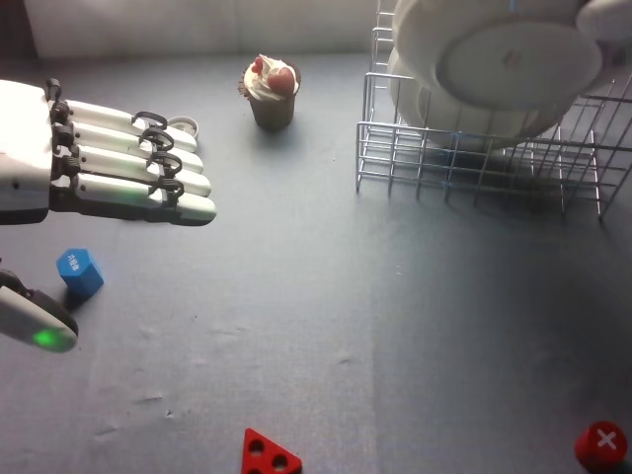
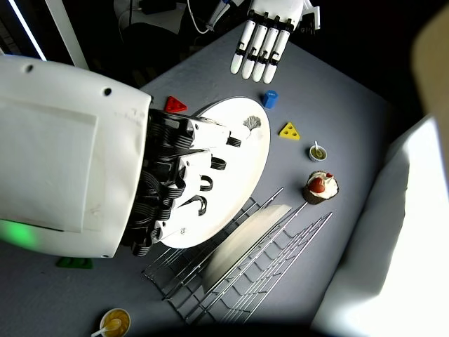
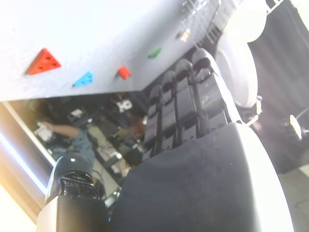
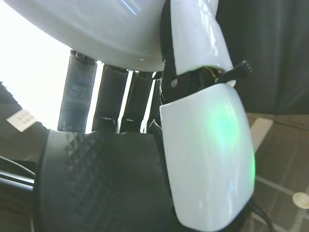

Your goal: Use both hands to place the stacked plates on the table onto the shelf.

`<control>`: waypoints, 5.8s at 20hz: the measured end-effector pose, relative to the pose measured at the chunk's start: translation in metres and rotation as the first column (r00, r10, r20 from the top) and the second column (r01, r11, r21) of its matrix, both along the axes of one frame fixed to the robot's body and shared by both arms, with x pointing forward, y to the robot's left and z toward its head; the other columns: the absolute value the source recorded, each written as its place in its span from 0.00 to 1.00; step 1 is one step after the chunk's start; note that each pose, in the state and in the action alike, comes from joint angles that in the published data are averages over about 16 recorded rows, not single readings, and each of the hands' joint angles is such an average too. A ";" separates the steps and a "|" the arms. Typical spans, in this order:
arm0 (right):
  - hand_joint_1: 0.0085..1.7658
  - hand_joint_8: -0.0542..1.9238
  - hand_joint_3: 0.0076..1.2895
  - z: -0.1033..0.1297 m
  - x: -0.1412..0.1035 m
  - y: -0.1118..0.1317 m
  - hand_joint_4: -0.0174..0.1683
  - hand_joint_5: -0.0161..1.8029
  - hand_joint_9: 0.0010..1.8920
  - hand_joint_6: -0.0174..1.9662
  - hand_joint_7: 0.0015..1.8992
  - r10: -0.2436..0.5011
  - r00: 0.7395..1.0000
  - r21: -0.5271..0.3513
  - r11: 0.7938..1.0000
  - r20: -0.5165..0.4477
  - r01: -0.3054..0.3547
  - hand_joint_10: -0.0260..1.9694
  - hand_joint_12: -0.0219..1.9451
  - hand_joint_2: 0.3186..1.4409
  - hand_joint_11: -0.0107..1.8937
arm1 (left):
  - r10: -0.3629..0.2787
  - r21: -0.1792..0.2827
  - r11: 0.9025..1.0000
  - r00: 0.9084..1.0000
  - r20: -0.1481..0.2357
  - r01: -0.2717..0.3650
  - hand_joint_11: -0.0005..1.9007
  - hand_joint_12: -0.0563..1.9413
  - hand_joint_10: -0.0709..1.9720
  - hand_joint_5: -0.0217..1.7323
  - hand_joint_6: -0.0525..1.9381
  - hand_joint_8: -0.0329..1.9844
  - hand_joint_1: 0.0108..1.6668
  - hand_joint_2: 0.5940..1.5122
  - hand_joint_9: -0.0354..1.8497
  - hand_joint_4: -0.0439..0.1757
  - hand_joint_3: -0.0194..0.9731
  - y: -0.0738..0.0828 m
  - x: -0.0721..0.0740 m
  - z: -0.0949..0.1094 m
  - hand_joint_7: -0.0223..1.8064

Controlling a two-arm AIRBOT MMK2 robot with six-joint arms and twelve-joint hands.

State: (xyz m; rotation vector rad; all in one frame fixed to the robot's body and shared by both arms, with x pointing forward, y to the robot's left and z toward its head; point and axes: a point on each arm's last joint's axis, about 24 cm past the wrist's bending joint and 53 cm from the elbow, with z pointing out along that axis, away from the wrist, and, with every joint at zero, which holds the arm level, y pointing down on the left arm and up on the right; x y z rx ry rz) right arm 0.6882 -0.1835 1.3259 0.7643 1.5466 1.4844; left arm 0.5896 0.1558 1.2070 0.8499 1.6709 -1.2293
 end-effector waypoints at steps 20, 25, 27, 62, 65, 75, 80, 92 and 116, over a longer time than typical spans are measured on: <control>0.84 0.27 0.00 -0.024 0.038 0.002 0.03 0.52 0.63 0.43 0.60 -0.016 0.997 0.010 1.000 -0.081 0.017 0.29 0.68 0.59 0.53 | -0.006 0.010 1.000 1.000 0.004 0.006 0.09 0.03 0.04 0.08 0.04 0.02 0.04 0.56 0.12 0.22 0.03 -0.004 -0.002 -0.002 0.11; 0.84 0.26 0.00 -0.028 0.052 0.007 0.03 0.52 0.63 0.43 0.61 -0.021 0.995 0.028 0.999 -0.098 0.024 0.29 0.67 0.59 0.53 | -0.012 0.016 1.000 1.000 0.004 0.012 0.09 0.03 0.04 0.08 0.04 0.02 0.04 0.56 0.12 0.22 0.03 -0.006 -0.003 -0.004 0.11; 0.84 0.26 0.00 -0.031 0.057 0.007 0.03 0.52 0.63 0.42 0.61 -0.026 0.994 0.035 0.999 -0.106 0.030 0.28 0.67 0.58 0.53 | -0.014 0.018 1.000 1.000 0.004 0.014 0.09 0.03 0.04 0.09 0.04 0.02 0.04 0.56 0.12 0.22 0.03 -0.007 -0.003 -0.004 0.11; 0.68 0.07 0.00 -0.088 0.071 0.012 0.06 0.43 0.51 0.16 0.45 -0.051 0.979 -0.003 0.999 -0.200 0.052 0.03 0.04 0.60 0.57 | -0.051 -0.007 0.999 0.999 -0.006 0.051 0.09 0.03 0.04 0.11 0.04 0.02 0.07 0.56 0.13 0.22 0.03 -0.019 -0.010 -0.004 0.12; 0.65 0.05 0.00 -0.079 0.071 0.012 0.05 0.39 0.47 0.07 0.41 -0.050 0.981 0.016 0.998 -0.187 0.054 0.03 0.03 0.59 0.53 | -0.053 -0.010 0.999 0.999 -0.007 0.052 0.09 0.03 0.04 0.11 0.04 0.02 0.06 0.56 0.13 0.22 0.03 -0.019 -0.010 -0.003 0.12; 0.52 0.04 0.00 -0.036 0.061 0.004 0.06 0.24 0.27 0.02 0.25 -0.047 0.995 0.010 0.999 -0.086 0.048 0.02 0.02 0.55 0.31 | -0.057 -0.020 0.998 0.998 -0.008 0.057 0.09 0.03 0.04 0.10 0.04 0.02 0.07 0.56 0.12 0.22 0.03 -0.020 -0.011 -0.001 0.12; 0.45 0.03 0.00 -0.030 0.044 -0.013 0.06 0.16 0.18 0.02 0.17 -0.061 0.996 -0.190 0.979 0.064 0.072 0.02 0.02 0.53 0.21 | -0.059 -0.022 0.998 0.998 -0.008 0.059 0.09 0.03 0.04 0.10 0.04 0.02 0.07 0.55 0.12 0.22 0.03 -0.020 -0.012 0.000 0.12; 0.22 0.03 0.00 -0.035 -0.072 -0.023 0.11 0.04 0.08 0.02 0.07 0.284 0.810 -0.754 0.600 0.513 0.267 0.02 0.01 0.54 0.11 | -0.058 -0.028 0.998 0.998 -0.009 0.058 0.08 0.03 0.04 0.08 0.04 0.02 0.05 0.54 0.11 0.22 0.03 -0.020 -0.012 0.001 0.10; 0.08 0.03 0.00 -0.079 -0.217 0.040 0.12 0.07 0.10 0.02 0.08 0.675 0.618 -0.900 0.413 0.404 0.137 0.02 0.02 0.66 0.14 | -0.054 -0.028 0.998 0.999 -0.010 0.053 0.04 0.03 0.04 0.04 0.04 0.02 0.07 0.56 0.05 0.22 0.03 -0.021 -0.012 0.001 0.05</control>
